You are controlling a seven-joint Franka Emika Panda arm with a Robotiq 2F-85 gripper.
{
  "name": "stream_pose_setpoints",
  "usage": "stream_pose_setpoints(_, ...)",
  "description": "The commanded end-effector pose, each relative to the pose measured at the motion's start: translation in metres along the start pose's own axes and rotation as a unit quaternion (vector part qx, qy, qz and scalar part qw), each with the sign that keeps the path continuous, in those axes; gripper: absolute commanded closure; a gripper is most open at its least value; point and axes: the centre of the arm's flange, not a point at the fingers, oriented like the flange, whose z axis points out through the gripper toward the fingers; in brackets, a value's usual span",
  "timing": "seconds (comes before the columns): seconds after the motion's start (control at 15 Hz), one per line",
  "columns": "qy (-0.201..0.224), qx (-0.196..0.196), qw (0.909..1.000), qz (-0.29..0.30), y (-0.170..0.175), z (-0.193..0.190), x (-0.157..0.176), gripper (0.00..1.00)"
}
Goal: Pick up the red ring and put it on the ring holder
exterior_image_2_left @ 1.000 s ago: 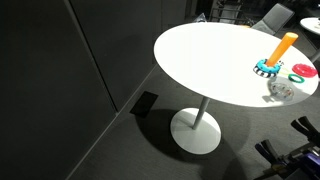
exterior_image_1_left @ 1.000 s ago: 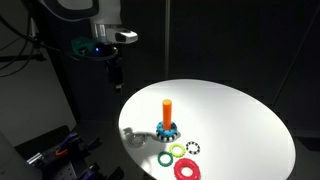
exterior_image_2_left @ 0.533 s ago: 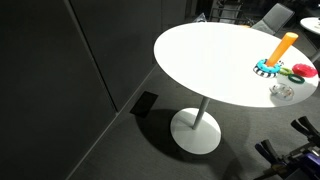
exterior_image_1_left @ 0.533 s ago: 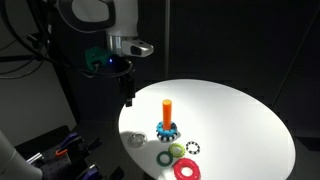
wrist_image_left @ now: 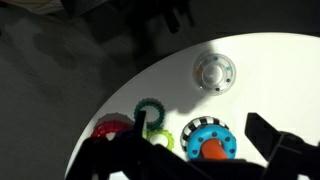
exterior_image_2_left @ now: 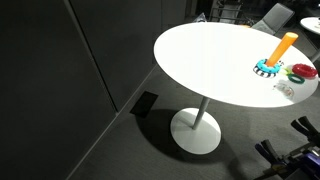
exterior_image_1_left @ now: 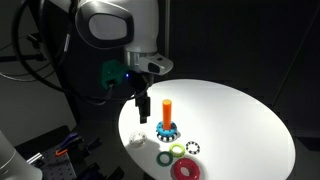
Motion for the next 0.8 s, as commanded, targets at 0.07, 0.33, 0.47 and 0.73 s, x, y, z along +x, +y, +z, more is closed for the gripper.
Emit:
stream_pose_setpoints(0.07,0.01,-0.007,0.9993,0.034,0.031,0.006,0.035,0.0)
stream_pose_setpoints(0.33,0.015,-0.013,0.9983,0.056,0.05,0.009,0.051,0.0)
stream_pose_setpoints(0.47,0.015,-0.015,0.9979,0.061,0.054,0.009,0.056,0.0)
stream_pose_setpoints(0.73,0.013,-0.011,0.9983,0.056,0.051,0.011,0.049,0.0)
